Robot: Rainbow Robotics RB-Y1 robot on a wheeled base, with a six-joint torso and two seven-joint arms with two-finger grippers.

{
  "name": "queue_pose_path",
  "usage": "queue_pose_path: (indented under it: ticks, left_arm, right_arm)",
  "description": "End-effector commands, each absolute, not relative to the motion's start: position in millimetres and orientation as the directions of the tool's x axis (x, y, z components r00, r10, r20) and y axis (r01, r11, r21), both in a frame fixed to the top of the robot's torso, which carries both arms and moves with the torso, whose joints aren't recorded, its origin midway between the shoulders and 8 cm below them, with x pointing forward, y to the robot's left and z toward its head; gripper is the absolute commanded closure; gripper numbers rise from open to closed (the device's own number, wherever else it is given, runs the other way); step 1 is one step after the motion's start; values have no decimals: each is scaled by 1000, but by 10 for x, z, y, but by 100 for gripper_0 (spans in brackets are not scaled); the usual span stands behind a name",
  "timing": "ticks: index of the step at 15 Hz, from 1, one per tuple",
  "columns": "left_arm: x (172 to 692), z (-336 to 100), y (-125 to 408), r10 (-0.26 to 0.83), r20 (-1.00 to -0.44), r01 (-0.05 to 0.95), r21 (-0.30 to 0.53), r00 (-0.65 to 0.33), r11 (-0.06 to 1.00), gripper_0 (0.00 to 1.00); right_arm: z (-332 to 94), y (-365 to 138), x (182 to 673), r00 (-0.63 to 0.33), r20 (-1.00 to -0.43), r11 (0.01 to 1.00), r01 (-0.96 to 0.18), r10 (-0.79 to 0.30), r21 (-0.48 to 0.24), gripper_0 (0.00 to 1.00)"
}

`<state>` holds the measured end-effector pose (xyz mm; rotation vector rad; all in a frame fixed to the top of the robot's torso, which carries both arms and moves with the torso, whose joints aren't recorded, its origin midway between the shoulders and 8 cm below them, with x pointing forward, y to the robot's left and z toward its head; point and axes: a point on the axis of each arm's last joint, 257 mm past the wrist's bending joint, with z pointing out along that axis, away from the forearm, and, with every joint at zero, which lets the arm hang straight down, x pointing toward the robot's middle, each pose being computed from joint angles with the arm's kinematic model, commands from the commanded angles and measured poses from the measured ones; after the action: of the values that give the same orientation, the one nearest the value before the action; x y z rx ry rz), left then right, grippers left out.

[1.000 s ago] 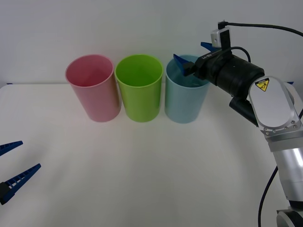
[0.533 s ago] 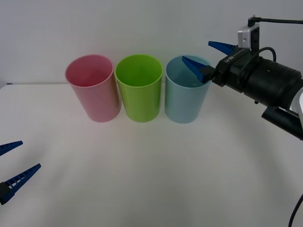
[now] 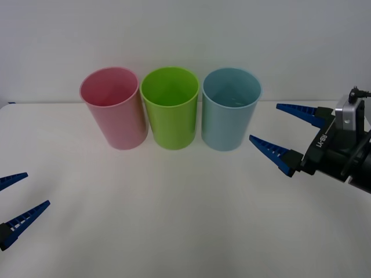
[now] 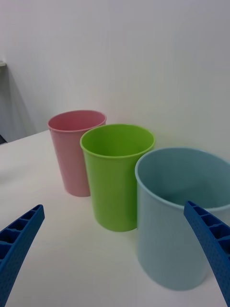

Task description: Put cans in the blue bin and PET bottles in the pink bin and trash in the green bin.

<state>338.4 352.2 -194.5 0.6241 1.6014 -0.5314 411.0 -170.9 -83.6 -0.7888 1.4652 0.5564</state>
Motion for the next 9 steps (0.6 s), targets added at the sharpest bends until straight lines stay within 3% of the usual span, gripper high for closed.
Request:
queue_pose_path:
  ticks: [1, 9]
  left_arm:
    - [3384, -1945, 3522, 91, -993, 666, 15, -79, 745, 0]
    - [3384, -1945, 3522, 91, -993, 666, 15, -79, 745, 0]
  right_arm:
    - [-1196, -1843, 3788, 40, -984, 626, -767, -176, -143, 0]
    - [-1861, -2065, 3266, 2, -973, 578, -804, -232, -139, 0]
